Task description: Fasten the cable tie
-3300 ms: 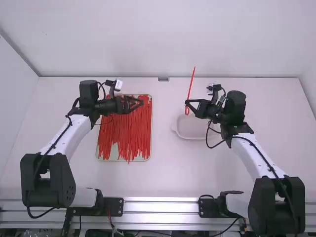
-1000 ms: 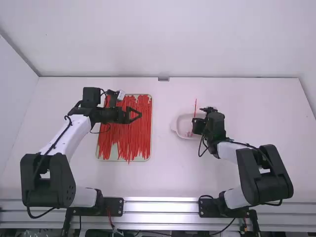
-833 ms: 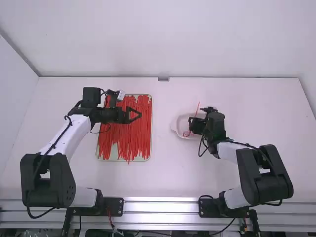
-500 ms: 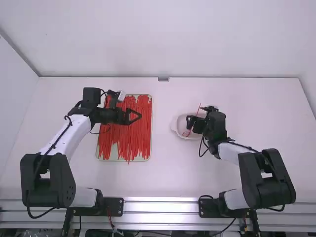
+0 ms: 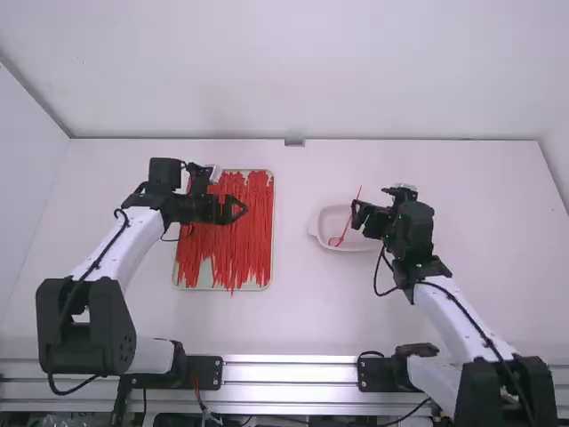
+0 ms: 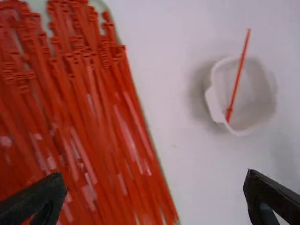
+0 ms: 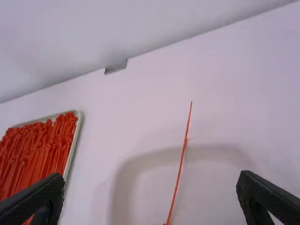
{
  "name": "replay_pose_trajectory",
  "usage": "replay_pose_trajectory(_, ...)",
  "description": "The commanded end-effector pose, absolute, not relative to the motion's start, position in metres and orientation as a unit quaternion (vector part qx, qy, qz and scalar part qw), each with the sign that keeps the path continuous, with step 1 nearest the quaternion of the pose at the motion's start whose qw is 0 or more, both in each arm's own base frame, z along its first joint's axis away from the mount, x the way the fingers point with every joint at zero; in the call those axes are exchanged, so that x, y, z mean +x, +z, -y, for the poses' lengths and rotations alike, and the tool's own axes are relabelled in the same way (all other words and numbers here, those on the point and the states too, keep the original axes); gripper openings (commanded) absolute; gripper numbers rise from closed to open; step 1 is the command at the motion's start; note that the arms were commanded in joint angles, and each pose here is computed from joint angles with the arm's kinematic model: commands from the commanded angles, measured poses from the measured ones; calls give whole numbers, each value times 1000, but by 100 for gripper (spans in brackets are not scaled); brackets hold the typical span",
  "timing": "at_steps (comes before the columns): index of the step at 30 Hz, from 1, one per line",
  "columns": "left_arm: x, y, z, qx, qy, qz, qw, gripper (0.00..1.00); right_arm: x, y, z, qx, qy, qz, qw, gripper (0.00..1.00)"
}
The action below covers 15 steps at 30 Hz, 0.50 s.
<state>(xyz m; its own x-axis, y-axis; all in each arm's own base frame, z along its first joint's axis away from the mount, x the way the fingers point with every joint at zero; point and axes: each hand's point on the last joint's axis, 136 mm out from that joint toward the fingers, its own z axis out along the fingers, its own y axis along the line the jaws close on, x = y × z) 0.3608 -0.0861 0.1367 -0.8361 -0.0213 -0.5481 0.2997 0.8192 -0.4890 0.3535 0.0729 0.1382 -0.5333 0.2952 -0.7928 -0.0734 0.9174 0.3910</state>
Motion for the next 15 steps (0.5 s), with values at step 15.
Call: replay_pose_trajectory(15, 354, 165, 69, 52, -244, -920, 303, 99, 328, 171, -72, 54, 189, -842, 503, 98)
